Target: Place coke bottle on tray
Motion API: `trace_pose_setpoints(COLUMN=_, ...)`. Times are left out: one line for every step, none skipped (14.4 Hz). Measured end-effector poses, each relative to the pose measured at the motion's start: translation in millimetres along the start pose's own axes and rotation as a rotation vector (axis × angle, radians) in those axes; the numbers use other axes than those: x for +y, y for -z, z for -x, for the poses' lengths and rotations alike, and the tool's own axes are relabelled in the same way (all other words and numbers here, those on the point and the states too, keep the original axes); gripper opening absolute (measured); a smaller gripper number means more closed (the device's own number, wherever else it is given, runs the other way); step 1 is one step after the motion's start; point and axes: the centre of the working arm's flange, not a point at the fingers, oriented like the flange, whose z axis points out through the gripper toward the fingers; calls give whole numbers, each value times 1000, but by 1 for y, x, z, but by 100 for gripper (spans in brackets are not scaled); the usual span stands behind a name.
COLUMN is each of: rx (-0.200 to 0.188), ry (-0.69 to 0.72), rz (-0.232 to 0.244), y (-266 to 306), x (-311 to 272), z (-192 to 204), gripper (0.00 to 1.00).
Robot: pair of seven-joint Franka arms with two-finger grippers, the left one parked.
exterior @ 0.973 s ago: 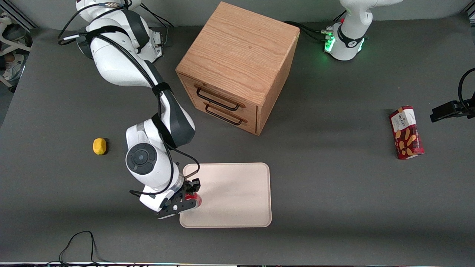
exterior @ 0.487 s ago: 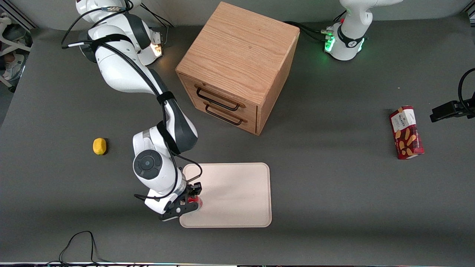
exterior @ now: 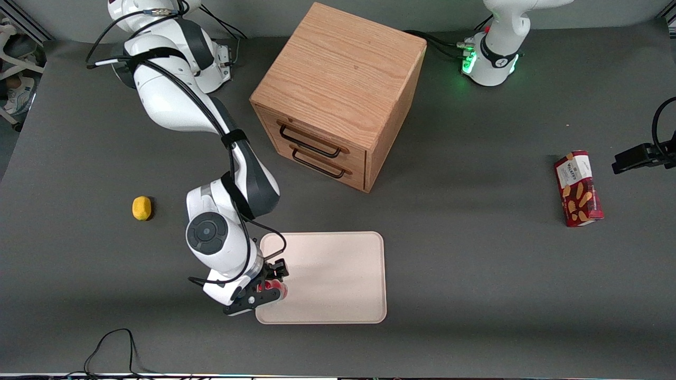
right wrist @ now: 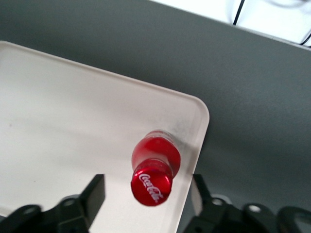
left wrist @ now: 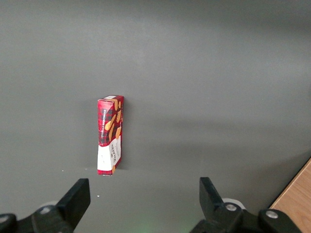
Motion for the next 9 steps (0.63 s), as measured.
trace_pose_setpoints(rx=-4, ry=-2, rz=1, y=12, x=1, z=0, gripper=96)
trace_pose_setpoints(rx=-13, ry=-4, rz=1, y=27, x=3, z=2, gripper=100)
trace_pose_setpoints(rx=-26, ry=-8, rz=2, y=47, x=6, z=5, gripper=100)
trace_pose_setpoints(rx=-41, ry=-12, rz=3, y=72, x=10, z=10, gripper=100)
trace_pose_setpoints(rx=-54, ry=-17, rz=2, y=99, x=14, z=17, gripper=100)
trace_pose_setpoints(rx=-63, ry=-24, rz=1, y=128, x=20, z=26, gripper=100)
trace_pose_setpoints(rx=-66, ry=-36, rz=-2, y=157, x=26, z=35, gripper=100)
trace_pose_setpoints(rx=-65, ry=-53, rz=-4, y=185, x=36, z=47, gripper=100)
trace_pose_setpoints(rx=-65, ry=-72, rz=-7, y=212, x=50, z=59, gripper=100)
